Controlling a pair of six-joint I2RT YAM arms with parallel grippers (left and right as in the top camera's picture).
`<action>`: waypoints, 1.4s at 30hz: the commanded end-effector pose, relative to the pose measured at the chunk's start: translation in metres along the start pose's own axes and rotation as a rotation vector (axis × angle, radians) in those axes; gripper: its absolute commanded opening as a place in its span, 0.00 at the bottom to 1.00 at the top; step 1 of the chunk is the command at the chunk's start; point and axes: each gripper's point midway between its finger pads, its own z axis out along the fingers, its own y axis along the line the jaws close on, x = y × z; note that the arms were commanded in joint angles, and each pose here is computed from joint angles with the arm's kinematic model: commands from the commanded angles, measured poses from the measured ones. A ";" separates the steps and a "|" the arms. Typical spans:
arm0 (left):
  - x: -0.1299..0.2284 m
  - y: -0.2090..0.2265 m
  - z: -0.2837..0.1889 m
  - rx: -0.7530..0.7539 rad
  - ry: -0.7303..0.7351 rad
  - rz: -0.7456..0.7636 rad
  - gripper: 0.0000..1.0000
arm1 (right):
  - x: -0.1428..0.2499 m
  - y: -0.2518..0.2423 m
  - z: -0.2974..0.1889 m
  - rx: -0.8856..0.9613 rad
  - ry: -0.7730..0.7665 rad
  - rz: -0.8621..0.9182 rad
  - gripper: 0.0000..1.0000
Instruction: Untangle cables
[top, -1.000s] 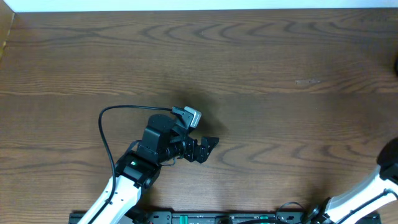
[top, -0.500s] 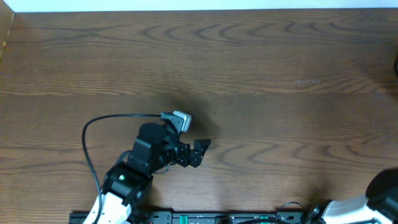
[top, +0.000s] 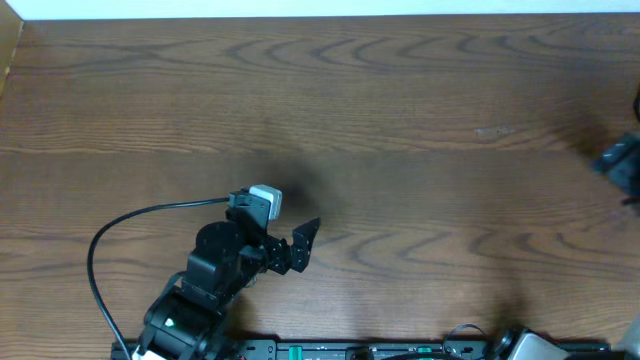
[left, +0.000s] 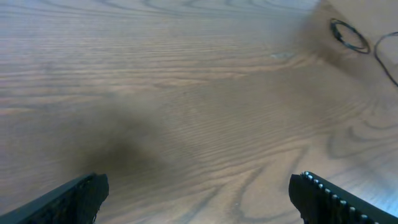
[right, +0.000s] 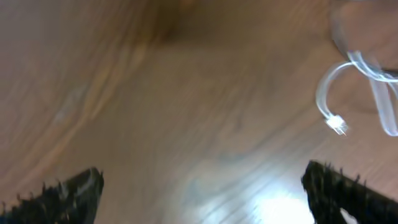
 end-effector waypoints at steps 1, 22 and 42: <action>-0.005 0.006 -0.002 -0.037 -0.020 -0.008 0.98 | 0.017 0.027 -0.002 -0.074 -0.029 -0.118 0.99; -0.014 0.035 -0.007 -0.209 -0.072 -0.009 0.98 | 0.027 0.061 -0.081 -0.253 -0.321 -0.245 0.99; -0.035 0.042 -0.023 -0.276 -0.160 0.014 0.98 | 0.051 0.076 -0.092 -0.402 -0.339 -0.340 0.99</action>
